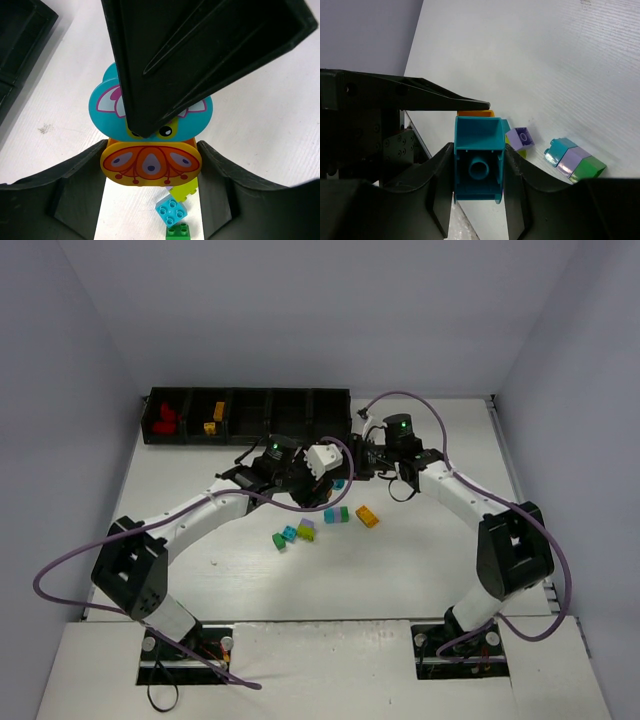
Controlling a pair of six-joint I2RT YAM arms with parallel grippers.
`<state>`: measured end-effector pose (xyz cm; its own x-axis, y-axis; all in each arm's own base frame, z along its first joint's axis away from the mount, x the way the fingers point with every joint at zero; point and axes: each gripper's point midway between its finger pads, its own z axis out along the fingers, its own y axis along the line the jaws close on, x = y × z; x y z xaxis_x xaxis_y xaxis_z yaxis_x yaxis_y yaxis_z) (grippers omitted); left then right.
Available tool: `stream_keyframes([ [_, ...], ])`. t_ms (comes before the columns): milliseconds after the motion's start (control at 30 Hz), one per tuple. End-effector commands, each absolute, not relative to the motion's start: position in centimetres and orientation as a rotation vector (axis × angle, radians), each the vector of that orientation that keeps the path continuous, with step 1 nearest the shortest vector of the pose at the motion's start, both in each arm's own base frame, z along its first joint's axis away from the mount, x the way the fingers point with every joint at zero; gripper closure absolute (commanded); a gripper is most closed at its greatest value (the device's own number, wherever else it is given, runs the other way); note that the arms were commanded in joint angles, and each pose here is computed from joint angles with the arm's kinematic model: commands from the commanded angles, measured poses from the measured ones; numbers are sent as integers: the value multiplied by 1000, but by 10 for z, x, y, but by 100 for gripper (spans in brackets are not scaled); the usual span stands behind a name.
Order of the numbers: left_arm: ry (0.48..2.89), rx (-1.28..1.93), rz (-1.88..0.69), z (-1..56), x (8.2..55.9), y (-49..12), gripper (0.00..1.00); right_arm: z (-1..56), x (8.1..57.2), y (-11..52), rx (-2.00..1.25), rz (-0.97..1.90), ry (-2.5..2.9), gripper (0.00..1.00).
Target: Sort the legos into containers by color
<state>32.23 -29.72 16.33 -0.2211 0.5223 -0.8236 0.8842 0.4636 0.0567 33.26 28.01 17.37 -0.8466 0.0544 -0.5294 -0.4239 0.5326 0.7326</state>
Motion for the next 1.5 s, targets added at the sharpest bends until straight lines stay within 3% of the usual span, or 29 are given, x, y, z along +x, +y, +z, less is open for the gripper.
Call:
stream_keyframes([
  [0,1751,1153,-587,203,323,-307,78,187,340,274,-338,1257,2192,100],
  [133,1809,1159,-582,183,317,-300,85,192,348,249,-279,1255,2176,100],
  [467,1926,1062,-522,158,336,-262,85,222,365,195,-178,1132,2108,100],
  [567,1946,851,-378,174,384,-220,85,222,364,192,-175,1109,2114,100],
  [800,1929,186,79,233,519,-58,83,213,355,188,-167,1083,2145,100],
  [867,1865,58,86,262,545,-37,75,211,353,186,-171,1072,2148,100],
  [967,1981,-31,138,216,576,-7,71,210,351,184,-166,1051,2153,100],
  [1067,1975,-93,188,224,608,13,67,208,347,182,-160,1046,2160,100],
  [1200,1980,-149,214,213,627,31,60,209,343,182,-160,1045,2158,99],
  [1233,1993,-155,213,203,632,33,54,209,342,182,-162,1048,2158,99],
  [1467,1999,-147,152,197,641,27,35,205,341,181,-155,1039,2170,99],
])
